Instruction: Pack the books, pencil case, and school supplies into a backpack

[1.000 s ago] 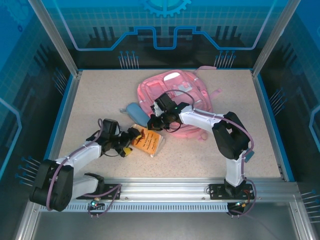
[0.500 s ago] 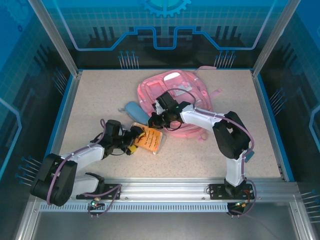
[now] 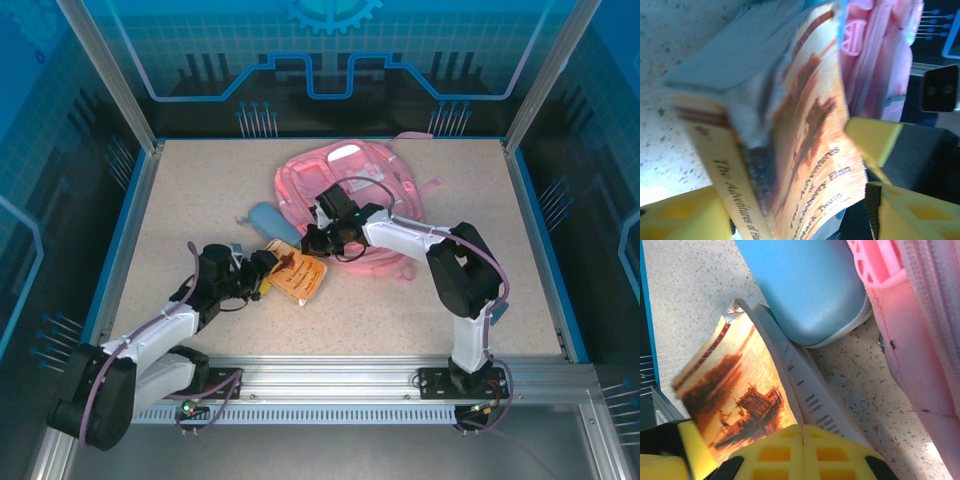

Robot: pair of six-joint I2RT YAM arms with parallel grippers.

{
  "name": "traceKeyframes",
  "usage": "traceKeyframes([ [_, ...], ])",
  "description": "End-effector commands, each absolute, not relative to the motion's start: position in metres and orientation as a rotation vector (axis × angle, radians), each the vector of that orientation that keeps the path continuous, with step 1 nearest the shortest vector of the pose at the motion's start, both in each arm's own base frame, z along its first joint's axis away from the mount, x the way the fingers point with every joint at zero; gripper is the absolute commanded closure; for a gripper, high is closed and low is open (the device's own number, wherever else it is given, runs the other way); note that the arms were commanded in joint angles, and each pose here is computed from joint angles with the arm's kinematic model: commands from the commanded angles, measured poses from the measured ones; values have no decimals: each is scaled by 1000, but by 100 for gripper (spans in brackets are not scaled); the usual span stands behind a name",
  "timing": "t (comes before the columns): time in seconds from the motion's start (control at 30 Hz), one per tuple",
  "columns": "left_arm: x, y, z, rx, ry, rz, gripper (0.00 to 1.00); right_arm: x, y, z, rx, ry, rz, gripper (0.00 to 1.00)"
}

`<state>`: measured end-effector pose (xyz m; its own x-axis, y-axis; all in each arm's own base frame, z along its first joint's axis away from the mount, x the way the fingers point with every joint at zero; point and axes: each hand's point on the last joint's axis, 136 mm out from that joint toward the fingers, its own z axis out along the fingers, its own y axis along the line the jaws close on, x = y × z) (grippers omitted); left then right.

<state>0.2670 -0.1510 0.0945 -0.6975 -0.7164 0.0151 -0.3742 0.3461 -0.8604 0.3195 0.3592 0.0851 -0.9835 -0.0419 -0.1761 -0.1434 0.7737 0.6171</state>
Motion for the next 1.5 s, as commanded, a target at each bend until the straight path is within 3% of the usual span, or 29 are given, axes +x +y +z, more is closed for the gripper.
traceKeyframes([
  [0.0,278,-151,113,-900,2154,-1313,37,308,355,83,-174,2845,993,100],
  [0.17,288,-155,124,-858,2103,-1356,41,303,355,74,-178,2874,977,100],
  [0.47,288,-155,95,-918,2252,-1249,51,300,352,70,-183,2884,951,100],
  [0.53,287,-153,93,-925,2267,-1221,60,300,352,73,-200,2875,952,91],
  [0.7,283,-146,99,-912,2294,-1144,86,304,344,92,-219,2812,924,50],
  [0.77,279,-147,107,-896,2295,-1156,91,305,339,103,-223,2783,908,42],
  [0.93,269,-143,134,-853,2270,-1160,96,310,322,135,-200,2692,917,27],
  [1.1,272,-148,185,-758,2178,-1237,96,317,302,177,-129,2554,1101,15],
  [1.47,334,-162,295,-612,1882,-1354,95,322,280,238,163,2253,1601,1],
])
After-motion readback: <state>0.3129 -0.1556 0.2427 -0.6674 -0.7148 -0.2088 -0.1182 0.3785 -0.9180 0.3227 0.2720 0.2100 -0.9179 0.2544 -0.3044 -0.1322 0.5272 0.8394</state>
